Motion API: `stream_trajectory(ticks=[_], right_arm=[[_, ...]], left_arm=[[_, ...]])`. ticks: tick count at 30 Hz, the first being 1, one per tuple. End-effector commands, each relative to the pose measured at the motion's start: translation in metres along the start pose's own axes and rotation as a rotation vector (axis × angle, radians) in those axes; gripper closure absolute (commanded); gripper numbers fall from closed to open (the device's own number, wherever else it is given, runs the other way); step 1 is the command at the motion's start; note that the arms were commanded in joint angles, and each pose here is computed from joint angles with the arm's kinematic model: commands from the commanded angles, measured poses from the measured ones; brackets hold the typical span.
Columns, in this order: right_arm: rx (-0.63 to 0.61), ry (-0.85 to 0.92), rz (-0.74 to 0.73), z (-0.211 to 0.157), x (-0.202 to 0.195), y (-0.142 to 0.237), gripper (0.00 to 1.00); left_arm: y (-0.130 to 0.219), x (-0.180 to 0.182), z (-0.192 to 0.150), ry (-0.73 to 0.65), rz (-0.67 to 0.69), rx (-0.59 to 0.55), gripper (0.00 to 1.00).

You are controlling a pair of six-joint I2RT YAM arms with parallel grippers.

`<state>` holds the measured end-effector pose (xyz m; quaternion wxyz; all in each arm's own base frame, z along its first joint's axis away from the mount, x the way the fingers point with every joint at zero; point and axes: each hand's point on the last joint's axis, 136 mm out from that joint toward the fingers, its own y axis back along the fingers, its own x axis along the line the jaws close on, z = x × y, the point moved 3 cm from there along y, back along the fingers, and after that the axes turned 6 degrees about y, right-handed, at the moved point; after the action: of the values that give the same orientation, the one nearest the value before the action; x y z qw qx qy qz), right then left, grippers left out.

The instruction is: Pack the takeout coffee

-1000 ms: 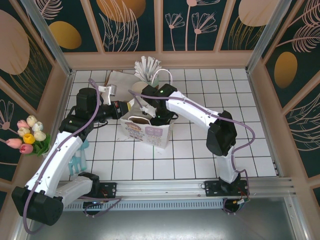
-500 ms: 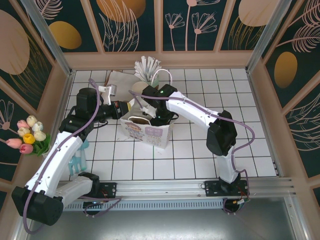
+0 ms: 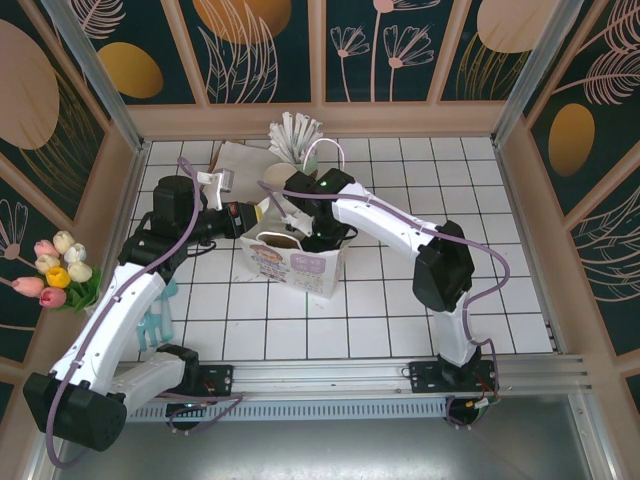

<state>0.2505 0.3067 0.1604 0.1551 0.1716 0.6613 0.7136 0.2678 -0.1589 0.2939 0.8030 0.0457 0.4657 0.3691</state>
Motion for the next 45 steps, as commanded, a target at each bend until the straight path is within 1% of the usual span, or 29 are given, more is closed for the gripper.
stream_trajectory(ticks=[1,26,45], right_arm=[[0.07,-0.025,0.033,-0.014,-0.001,-0.008,0.72],[0.111,-0.059,0.005,-0.023,-0.012,-0.013,0.73],[0.108,-0.056,0.012,-0.02,-0.013,-0.018,0.73]], left_arm=[[0.002,-0.005,0.003,-0.017,-0.011,-0.009,1.0],[0.0,-0.005,0.005,-0.018,-0.009,-0.005,1.0],[0.001,-0.006,0.005,-0.021,-0.01,-0.004,1.0]])
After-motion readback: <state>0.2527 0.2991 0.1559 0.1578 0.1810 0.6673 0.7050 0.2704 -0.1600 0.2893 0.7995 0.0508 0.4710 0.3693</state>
